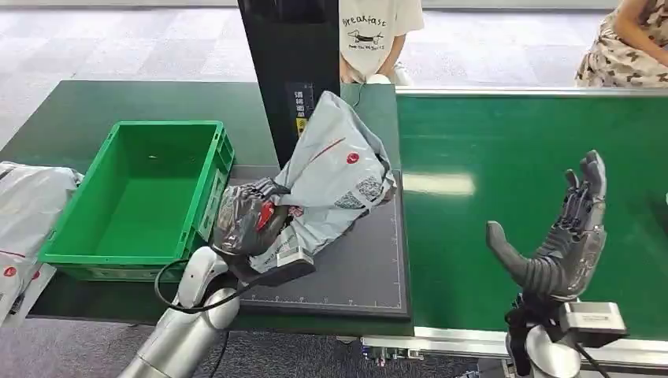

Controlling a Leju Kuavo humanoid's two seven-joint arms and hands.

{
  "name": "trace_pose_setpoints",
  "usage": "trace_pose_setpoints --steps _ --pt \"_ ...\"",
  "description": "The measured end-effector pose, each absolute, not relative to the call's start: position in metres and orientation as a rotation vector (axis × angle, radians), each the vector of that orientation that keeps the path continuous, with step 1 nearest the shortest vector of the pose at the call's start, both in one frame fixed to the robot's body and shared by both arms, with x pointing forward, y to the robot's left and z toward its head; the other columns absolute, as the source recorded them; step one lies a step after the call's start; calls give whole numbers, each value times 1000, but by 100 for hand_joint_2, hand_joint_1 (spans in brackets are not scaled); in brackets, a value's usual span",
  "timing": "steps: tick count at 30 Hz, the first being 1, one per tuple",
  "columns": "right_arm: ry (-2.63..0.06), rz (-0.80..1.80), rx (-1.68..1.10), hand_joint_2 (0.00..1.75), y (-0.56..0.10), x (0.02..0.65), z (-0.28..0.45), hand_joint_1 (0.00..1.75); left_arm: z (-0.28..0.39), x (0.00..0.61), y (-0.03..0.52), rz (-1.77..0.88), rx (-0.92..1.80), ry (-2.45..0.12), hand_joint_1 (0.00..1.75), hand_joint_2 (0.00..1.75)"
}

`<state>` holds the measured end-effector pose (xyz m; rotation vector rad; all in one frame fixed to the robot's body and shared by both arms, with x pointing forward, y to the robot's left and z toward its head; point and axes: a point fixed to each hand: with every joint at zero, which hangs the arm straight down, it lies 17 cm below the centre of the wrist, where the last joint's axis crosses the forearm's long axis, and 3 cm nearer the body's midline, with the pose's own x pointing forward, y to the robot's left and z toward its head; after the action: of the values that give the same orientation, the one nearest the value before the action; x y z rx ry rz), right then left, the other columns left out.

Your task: Moved the parcel from conveyor to table for the left to box.

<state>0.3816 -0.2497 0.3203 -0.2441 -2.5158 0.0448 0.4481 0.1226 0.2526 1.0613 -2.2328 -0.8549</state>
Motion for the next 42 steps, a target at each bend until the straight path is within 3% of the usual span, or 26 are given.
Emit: trace_pose_setpoints --steps 6,14,20,25,26,27,34,35,42 --pt "-2520 56 -220 175 -241 381 322 0 277 461 203 -731 1399 -2083 175 175" --pt "-2528 73 -190 175 -230 388 327 0 296 495 363 -589 1775 -1703 175 175" --pt "-2531 76 -176 175 -225 393 329 0 257 525 460 -611 1801 -1304 175 175" --pt "-2536 98 -167 175 -220 394 331 0 199 550 495 -736 1649 -1066 175 175" --pt "-2537 100 -162 175 -219 395 332 0 185 554 497 -762 1597 -1031 33 175" --pt "-2535 103 -156 175 -218 396 332 0 174 556 498 -778 1565 -1005 0 175" --pt "-2532 124 -140 175 -212 398 332 0 166 564 501 -750 1522 -1011 0 175" --pt "-2532 124 -140 175 -212 398 332 0 172 565 499 -733 1533 -1045 0 0" --pt "-2525 119 -143 175 -212 397 330 0 227 555 488 -519 1592 -1332 0 0"
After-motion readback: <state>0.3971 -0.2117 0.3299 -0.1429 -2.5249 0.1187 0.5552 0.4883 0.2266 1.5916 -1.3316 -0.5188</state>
